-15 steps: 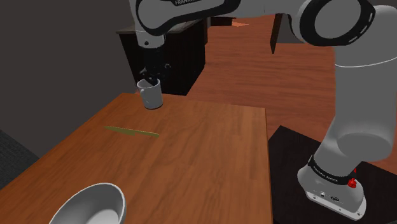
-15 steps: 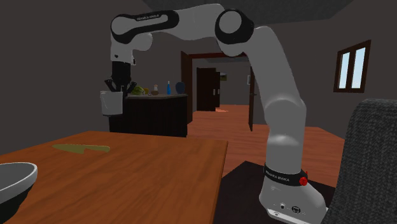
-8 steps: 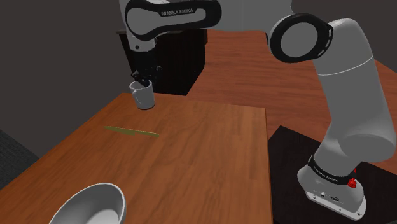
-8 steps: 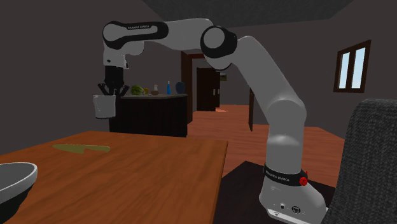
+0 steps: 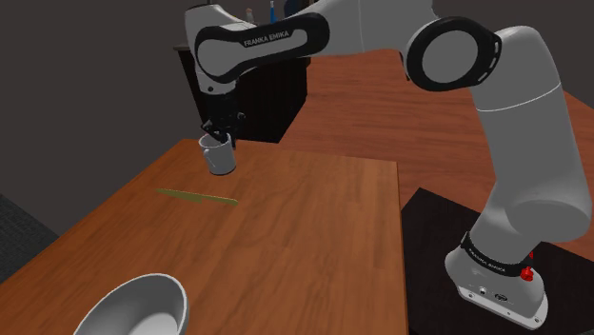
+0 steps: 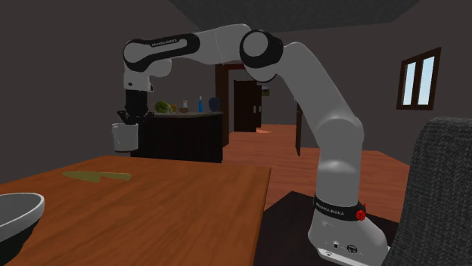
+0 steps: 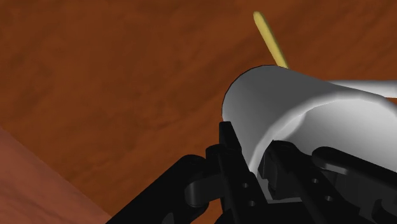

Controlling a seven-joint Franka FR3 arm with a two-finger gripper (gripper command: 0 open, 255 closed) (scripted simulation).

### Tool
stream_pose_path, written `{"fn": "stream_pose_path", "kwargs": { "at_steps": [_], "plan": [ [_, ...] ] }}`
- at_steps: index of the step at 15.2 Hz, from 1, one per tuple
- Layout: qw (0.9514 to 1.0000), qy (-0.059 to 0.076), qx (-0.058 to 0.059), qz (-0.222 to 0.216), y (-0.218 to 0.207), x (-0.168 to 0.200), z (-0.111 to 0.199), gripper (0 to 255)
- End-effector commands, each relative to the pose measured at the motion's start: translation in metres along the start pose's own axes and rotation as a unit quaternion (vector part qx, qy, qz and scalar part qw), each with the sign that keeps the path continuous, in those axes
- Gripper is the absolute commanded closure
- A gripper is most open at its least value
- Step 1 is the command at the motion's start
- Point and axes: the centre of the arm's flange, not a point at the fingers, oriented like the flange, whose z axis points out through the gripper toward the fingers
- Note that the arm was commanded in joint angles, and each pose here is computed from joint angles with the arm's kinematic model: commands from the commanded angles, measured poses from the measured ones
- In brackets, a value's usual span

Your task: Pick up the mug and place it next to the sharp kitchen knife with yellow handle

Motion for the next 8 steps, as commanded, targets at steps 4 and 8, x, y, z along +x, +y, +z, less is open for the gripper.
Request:
{"fn": "stream_pose_path", "kwargs": {
  "at_steps": [4, 8],
  "plan": [
    [1.0000, 0.000, 0.000, 0.000, 0.002, 0.000, 0.027, 255],
    [1.0000, 0.000, 0.000, 0.000, 0.003, 0.000, 0.048, 255]
  ]
}}
